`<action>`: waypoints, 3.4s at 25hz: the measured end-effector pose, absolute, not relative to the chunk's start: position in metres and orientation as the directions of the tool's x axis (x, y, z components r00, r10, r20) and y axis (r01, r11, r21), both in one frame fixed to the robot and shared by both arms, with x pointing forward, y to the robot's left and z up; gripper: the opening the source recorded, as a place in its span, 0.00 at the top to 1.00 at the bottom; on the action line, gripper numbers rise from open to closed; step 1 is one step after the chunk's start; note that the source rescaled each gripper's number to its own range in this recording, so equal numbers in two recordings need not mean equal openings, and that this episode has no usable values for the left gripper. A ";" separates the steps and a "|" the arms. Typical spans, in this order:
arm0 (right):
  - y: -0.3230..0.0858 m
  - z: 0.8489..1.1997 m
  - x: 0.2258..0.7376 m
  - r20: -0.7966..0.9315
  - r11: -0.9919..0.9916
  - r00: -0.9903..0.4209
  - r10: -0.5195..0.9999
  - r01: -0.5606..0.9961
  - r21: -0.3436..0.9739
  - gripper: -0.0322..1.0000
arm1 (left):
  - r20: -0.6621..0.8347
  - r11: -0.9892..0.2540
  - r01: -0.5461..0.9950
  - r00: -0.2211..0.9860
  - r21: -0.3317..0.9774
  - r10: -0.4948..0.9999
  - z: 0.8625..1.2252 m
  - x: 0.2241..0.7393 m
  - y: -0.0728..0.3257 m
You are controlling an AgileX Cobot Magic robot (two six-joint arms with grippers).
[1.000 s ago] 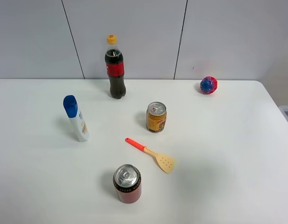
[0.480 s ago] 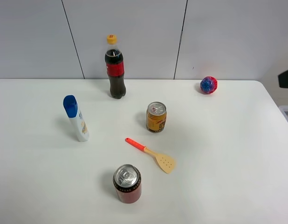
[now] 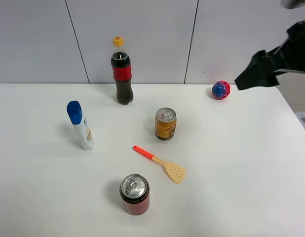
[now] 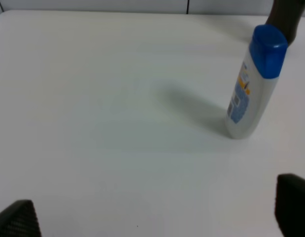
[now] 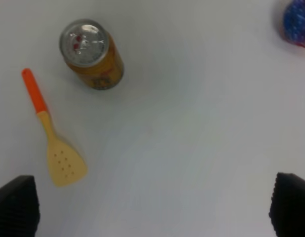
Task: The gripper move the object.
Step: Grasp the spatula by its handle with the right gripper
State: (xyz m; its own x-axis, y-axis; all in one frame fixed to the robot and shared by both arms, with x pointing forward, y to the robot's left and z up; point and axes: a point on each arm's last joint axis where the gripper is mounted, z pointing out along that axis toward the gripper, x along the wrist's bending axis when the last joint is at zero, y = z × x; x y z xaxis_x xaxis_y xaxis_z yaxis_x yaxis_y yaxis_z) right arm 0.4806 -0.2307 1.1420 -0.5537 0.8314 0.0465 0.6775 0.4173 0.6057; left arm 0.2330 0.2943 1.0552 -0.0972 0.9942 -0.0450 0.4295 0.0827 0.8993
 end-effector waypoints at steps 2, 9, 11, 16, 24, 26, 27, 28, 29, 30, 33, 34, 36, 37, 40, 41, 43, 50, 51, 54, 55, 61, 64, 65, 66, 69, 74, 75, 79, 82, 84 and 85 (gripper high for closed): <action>-0.206 1.135 0.485 0.038 0.464 -0.602 0.797 0.652 0.600 0.08 | -0.045 0.083 0.429 -0.097 0.899 0.994 1.055 0.233 0.294; -0.123 1.097 0.486 0.004 0.643 -0.768 0.640 0.539 0.545 0.08 | -0.045 0.083 0.429 -0.097 0.899 0.994 1.055 0.233 0.294; -0.103 1.082 0.484 -0.016 0.700 -0.809 0.588 0.499 0.511 0.08 | -0.045 0.083 0.429 -0.097 0.899 0.994 1.055 0.233 0.294; -0.069 1.041 0.482 -0.035 0.809 -0.872 0.489 0.438 0.393 0.08 | -0.045 0.083 0.429 -0.097 0.899 0.994 1.055 0.233 0.294; -0.063 1.018 0.489 -0.036 0.831 -0.874 0.484 0.447 0.331 0.08 | -0.045 0.083 0.429 -0.097 0.899 0.994 1.055 0.233 0.294; -0.062 1.012 0.491 -0.037 0.833 -0.870 0.491 0.457 0.312 0.08 | -0.045 0.083 0.429 -0.097 0.899 0.994 1.055 0.233 0.294; -0.061 1.007 0.492 -0.036 0.835 -0.869 0.493 0.462 0.300 0.08 | -0.045 0.083 0.429 -0.097 0.899 0.994 1.055 0.233 0.294; -0.060 1.003 0.493 -0.030 0.834 -0.866 0.499 0.471 0.289 0.08 | -0.045 0.083 0.429 -0.097 0.899 0.994 1.055 0.233 0.294; -0.060 0.999 0.494 -0.027 0.834 -0.865 0.501 0.475 0.280 0.08 | -0.045 0.083 0.429 -0.097 0.899 0.994 1.055 0.233 0.294; -0.060 0.999 0.494 -0.027 0.834 -0.865 0.501 0.475 0.280 0.08 | -0.045 0.083 0.429 -0.097 0.899 0.994 1.055 0.233 0.294; -0.058 0.987 0.497 -0.018 0.838 -0.863 0.505 0.486 0.248 0.09 | -0.045 0.083 0.429 -0.097 0.899 0.994 1.055 0.233 0.294; -0.057 0.983 0.498 -0.013 0.840 -0.863 0.506 0.489 0.237 0.09 | -0.045 0.083 0.429 -0.097 0.899 0.994 1.055 0.233 0.294; -0.055 0.973 0.499 -0.005 0.844 -0.863 0.505 0.493 0.212 0.10 | -0.045 0.083 0.429 -0.097 0.899 0.994 1.055 0.233 0.294; -0.055 0.969 0.500 -0.001 0.845 -0.863 0.506 0.495 0.203 0.10 | -0.045 0.083 0.429 -0.097 0.899 0.994 1.055 0.233 0.294; -0.054 0.960 0.501 0.007 0.847 -0.862 0.507 0.499 0.181 0.10 | -0.045 0.083 0.429 -0.097 0.899 0.994 1.055 0.233 0.294; -0.053 0.958 0.501 0.008 0.848 -0.862 0.507 0.500 0.176 0.10 | -0.045 0.083 0.429 -0.097 0.899 0.994 1.055 0.233 0.294; -0.052 0.954 0.503 0.010 0.843 -0.857 0.515 0.509 0.174 0.10 | -0.045 0.083 0.429 -0.097 0.899 0.994 1.055 0.233 0.294; -0.048 0.924 0.507 0.030 0.829 -0.837 0.546 0.545 0.122 0.10 | -0.044 0.082 0.430 -0.097 0.899 0.994 1.055 0.233 0.294; -0.048 0.922 0.508 0.029 0.828 -0.836 0.547 0.546 0.125 0.10 | -0.044 0.082 0.430 -0.097 0.899 0.994 1.055 0.233 0.294; -0.045 0.915 0.511 0.023 0.825 -0.835 0.550 0.547 0.141 0.10 | -0.044 0.082 0.430 -0.097 0.899 0.994 1.055 0.233 0.294; -0.044 0.914 0.512 0.019 0.822 -0.833 0.553 0.549 0.153 0.10 | -0.044 0.082 0.430 -0.097 0.899 0.994 1.055 0.233 0.294; -0.035 0.914 0.523 0.004 0.803 -0.824 0.567 0.554 0.219 0.11 | -0.044 0.082 0.430 -0.097 0.899 0.994 1.055 0.233 0.294; -0.030 0.913 0.528 0.001 0.801 -0.823 0.567 0.552 0.233 0.11 | -0.044 0.082 0.430 -0.097 0.899 0.994 1.055 0.233 0.294; -0.029 0.911 0.529 0.002 0.799 -0.823 0.568 0.553 0.234 0.11 | -0.044 0.082 0.430 -0.097 0.899 0.994 1.055 0.233 0.294; -0.027 0.909 0.531 0.003 0.800 -0.823 0.568 0.553 0.233 0.11 | -0.044 0.082 0.430 -0.097 0.899 0.994 1.055 0.233 0.294; -0.023 0.900 0.536 0.007 0.800 -0.822 0.570 0.557 0.224 0.11 | -0.044 0.082 0.430 -0.097 0.899 0.994 1.055 0.233 0.294; -0.019 0.888 0.536 0.006 0.812 -0.829 0.559 0.550 0.197 0.11 | -0.044 0.082 0.430 -0.097 0.899 0.994 1.055 0.233 0.294; -0.019 0.887 0.536 0.004 0.815 -0.831 0.556 0.547 0.193 0.11 | -0.044 0.082 0.430 -0.097 0.899 0.994 1.055 0.233 0.294; -0.020 0.886 0.537 -0.001 0.823 -0.836 0.549 0.540 0.176 0.12 | -0.044 0.082 0.430 -0.097 0.899 0.994 1.055 0.233 0.294; -0.022 0.886 0.535 0.002 0.831 -0.840 0.543 0.537 0.145 0.16 | -0.044 0.082 0.430 -0.097 0.899 0.994 1.055 0.233 0.294; -0.023 0.886 0.533 0.010 0.832 -0.840 0.543 0.540 0.124 0.21 | -0.044 0.082 0.430 -0.097 0.899 0.994 1.055 0.233 0.294; -0.024 0.884 0.532 0.017 0.832 -0.838 0.546 0.544 0.109 0.24 | -0.044 0.082 0.430 -0.097 0.899 0.994 1.055 0.233 0.294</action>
